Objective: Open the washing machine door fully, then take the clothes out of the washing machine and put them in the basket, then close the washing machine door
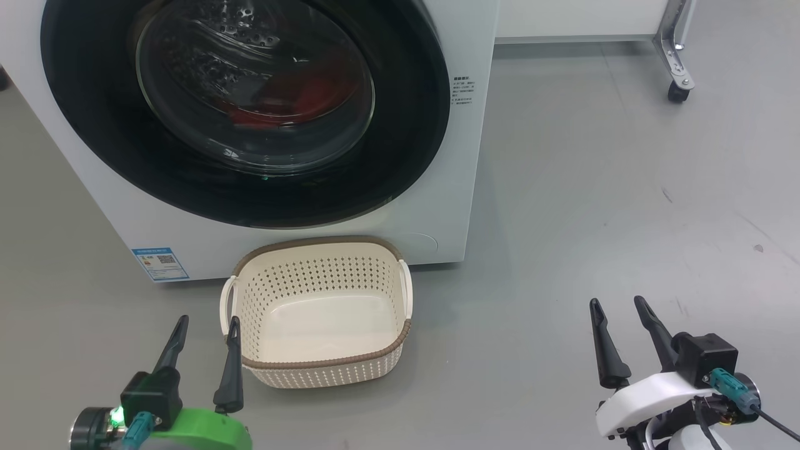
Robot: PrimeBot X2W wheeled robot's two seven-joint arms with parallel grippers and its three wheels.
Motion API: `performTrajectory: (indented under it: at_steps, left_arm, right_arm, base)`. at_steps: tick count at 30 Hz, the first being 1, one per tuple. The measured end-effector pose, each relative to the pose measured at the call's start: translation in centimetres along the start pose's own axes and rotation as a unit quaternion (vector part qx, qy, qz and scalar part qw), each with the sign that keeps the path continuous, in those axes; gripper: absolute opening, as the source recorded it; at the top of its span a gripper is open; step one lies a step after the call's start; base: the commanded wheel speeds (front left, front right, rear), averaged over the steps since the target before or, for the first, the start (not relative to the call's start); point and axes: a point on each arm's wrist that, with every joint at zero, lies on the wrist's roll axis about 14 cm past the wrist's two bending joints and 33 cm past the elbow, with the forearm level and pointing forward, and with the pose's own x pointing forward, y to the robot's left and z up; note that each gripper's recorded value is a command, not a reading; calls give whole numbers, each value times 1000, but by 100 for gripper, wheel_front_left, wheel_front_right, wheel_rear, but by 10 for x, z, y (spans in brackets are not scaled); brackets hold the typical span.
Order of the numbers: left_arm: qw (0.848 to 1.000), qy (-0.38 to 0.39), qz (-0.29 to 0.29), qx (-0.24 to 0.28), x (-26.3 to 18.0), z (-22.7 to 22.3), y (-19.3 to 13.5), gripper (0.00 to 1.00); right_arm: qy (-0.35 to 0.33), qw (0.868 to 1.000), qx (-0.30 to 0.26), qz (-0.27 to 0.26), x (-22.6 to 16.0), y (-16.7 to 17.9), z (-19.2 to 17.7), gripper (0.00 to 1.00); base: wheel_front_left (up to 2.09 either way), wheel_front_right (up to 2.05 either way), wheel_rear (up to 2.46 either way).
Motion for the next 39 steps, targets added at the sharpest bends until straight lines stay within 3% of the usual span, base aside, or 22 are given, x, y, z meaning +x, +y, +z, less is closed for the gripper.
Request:
performTrajectory:
  at_steps: [23, 24, 25, 39]
  left_arm:
    - [1000, 8, 5, -5, -1, -6, -1, 100]
    - [1000, 8, 6, -5, -1, -6, -1, 100]
    - [1000, 8, 6, -5, -1, -6, 0, 100]
    - [1000, 16, 10, -8, 0, -11, 1, 100]
  right_arm:
    - [3, 1000, -20, -9, -3, -6, -2, 100]
    - [2, 1000, -23, -8, -3, -6, -2, 79]
    - [2, 1000, -26, -7, -3, -6, -2, 0]
    - [12, 999, -33, -5, -1, -7, -7, 0]
  base:
    - [0, 0, 0]
    - [0, 0, 0]
    - [0, 0, 0]
    - [0, 0, 0]
